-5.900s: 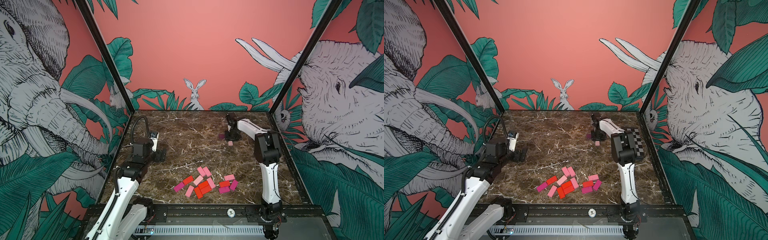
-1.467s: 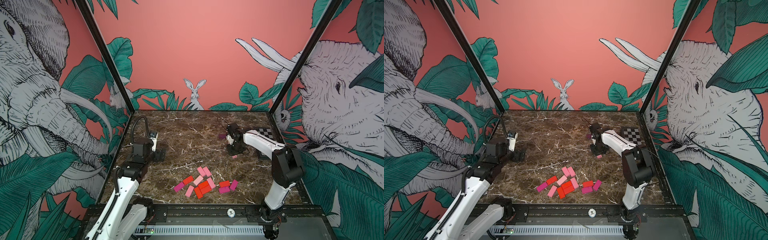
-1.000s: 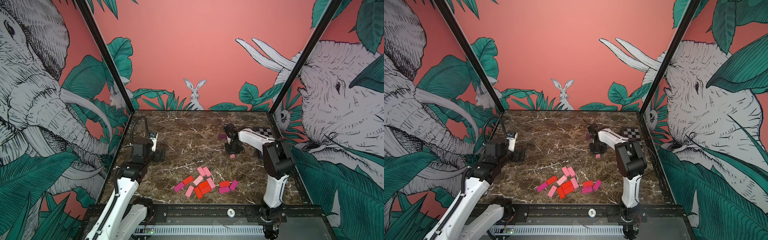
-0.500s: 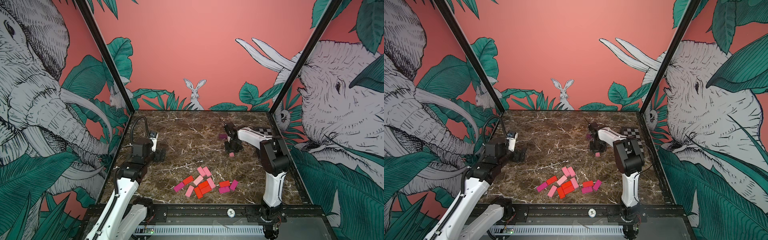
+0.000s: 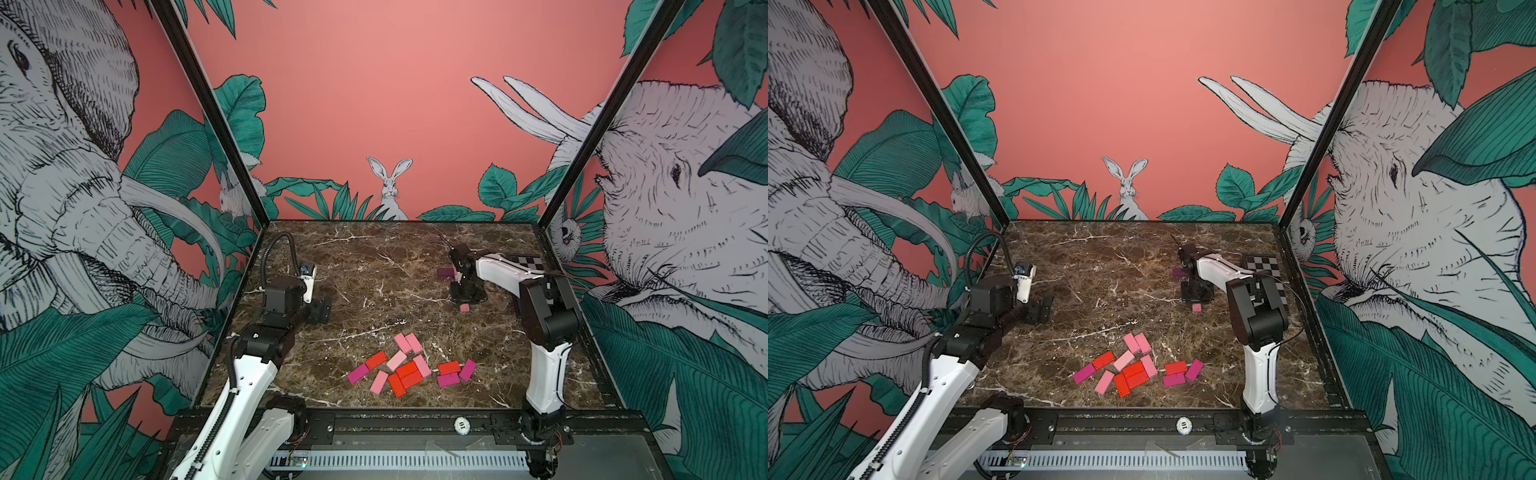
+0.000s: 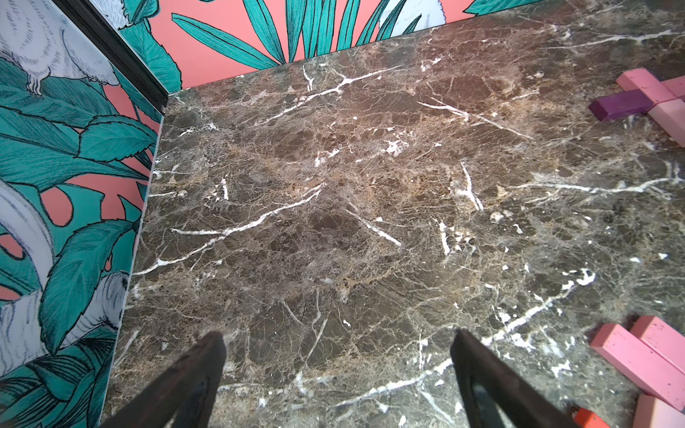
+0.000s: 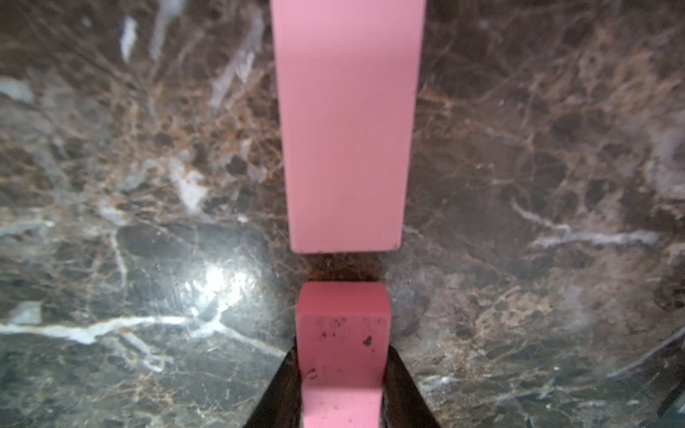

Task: Assemble the letter t with building blocks
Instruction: Assemble the building block at the center of the board.

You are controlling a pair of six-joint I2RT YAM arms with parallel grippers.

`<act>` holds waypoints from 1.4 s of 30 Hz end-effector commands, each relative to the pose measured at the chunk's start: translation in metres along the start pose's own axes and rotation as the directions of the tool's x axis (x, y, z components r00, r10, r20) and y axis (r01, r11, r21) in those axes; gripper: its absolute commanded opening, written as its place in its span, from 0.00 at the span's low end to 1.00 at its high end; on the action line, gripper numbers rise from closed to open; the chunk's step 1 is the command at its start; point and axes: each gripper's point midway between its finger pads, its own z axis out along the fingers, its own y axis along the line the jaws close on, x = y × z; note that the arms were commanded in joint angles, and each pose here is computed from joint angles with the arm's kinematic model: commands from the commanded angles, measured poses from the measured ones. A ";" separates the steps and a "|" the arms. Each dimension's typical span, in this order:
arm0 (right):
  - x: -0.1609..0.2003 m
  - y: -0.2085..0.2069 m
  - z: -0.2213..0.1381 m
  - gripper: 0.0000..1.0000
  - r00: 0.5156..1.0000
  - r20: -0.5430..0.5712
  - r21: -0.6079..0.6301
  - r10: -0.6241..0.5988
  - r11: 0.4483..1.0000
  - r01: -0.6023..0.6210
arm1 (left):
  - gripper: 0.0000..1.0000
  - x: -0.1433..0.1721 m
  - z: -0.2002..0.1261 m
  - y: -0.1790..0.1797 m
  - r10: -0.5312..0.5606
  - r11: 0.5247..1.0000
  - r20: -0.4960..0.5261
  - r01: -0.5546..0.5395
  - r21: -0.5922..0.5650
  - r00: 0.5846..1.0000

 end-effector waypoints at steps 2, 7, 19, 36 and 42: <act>-0.001 -0.004 0.010 0.35 1.000 -0.018 0.022 -0.006 1.000 0.006 | 0.97 0.000 -0.002 0.001 -0.005 1.000 0.004 0.005 -0.004 1.000; -0.004 -0.004 0.011 0.37 1.000 -0.016 0.020 -0.007 1.000 0.007 | 0.97 0.000 -0.001 0.001 -0.003 1.000 0.000 0.003 -0.004 1.000; -0.007 -0.005 0.014 0.33 1.000 -0.021 0.035 -0.019 0.999 0.020 | 0.97 0.002 0.000 0.001 -0.004 1.000 -0.007 0.003 -0.007 1.000; -0.013 -0.009 0.014 0.33 0.999 -0.012 0.064 -0.031 0.997 0.032 | 0.97 0.002 0.001 0.002 -0.001 1.000 -0.013 0.001 -0.012 1.000; -0.013 -0.009 0.014 0.34 1.000 -0.009 0.062 -0.029 0.998 0.030 | 0.97 0.003 0.001 0.002 -0.001 1.000 -0.015 0.001 -0.013 1.000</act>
